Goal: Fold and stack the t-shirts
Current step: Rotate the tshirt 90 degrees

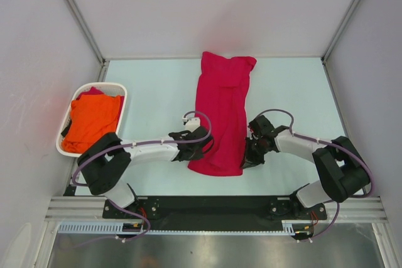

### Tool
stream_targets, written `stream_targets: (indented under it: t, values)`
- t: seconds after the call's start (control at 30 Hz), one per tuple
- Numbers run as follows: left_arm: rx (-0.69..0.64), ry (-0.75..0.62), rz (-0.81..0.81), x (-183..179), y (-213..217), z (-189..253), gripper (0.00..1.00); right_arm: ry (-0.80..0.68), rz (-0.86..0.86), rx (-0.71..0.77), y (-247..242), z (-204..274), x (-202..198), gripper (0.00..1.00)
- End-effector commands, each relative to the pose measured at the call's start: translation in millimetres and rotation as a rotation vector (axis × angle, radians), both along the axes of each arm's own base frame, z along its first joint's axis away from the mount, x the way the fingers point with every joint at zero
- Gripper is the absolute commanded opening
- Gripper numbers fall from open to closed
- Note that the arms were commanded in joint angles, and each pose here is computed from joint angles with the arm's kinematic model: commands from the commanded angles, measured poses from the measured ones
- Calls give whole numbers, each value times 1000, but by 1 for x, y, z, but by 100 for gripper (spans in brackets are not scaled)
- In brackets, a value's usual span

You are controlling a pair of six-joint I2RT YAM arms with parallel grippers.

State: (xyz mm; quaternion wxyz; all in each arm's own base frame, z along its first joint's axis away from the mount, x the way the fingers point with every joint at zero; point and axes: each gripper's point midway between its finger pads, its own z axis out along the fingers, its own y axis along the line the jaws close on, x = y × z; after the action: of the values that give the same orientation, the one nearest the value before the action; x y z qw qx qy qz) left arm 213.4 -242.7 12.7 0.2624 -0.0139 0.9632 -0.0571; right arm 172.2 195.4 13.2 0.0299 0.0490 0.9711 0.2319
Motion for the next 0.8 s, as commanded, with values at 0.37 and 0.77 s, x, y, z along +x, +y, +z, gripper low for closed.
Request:
stream_targets:
  t: [0.37,0.77]
  values:
    - [176,243,81,-59,67,-42,0,22,-58,-417,-75,-31,-13,0]
    - [187,332,96,-89,86,-60,0,27,-87,-486,-86,-33,-9,0]
